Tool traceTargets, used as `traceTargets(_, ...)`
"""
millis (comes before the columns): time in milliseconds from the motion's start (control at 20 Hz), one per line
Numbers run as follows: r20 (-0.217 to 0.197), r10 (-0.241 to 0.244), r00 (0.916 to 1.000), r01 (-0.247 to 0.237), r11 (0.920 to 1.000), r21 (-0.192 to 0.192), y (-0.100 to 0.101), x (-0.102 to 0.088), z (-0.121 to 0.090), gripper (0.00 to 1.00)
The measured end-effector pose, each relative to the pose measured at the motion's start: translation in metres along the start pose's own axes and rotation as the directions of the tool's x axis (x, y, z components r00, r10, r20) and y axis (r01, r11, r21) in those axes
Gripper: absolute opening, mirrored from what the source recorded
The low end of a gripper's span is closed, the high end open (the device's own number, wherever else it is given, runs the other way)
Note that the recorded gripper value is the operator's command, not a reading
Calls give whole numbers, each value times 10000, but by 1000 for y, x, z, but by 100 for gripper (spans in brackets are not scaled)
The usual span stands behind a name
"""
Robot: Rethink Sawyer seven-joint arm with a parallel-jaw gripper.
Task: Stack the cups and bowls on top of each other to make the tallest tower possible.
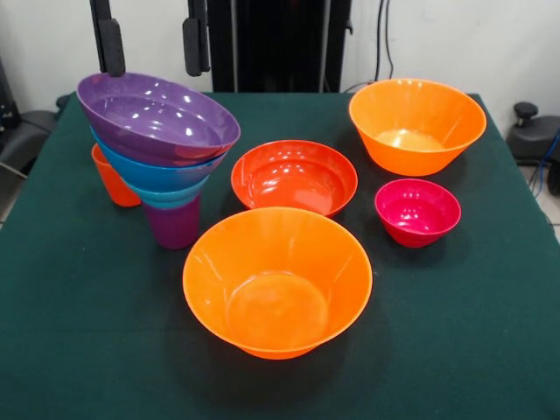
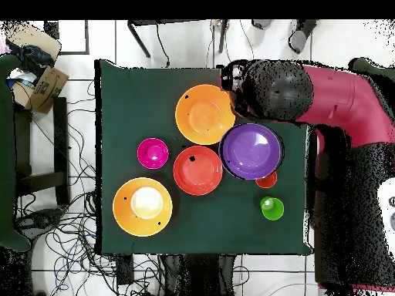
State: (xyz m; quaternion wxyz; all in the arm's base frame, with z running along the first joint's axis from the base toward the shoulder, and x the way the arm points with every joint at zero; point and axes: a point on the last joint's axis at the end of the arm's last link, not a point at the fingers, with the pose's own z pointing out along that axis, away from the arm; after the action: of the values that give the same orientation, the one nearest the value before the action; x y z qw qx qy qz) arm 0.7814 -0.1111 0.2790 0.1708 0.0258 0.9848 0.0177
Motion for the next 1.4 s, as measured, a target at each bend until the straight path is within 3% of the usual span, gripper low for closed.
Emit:
traceTargets(300,-479,-118,9988,123,9999,87,6,-4,1,100)
traceTargets(650,-911,-446,9948,436,9990,-124,41,-6,21,100)
traceTargets(950,-1345,-787,9878,754,9967,-291,74,7,49,100)
traceTargets(1400,-1925,-1021,9760,952,9944,-449,97,29,84,100)
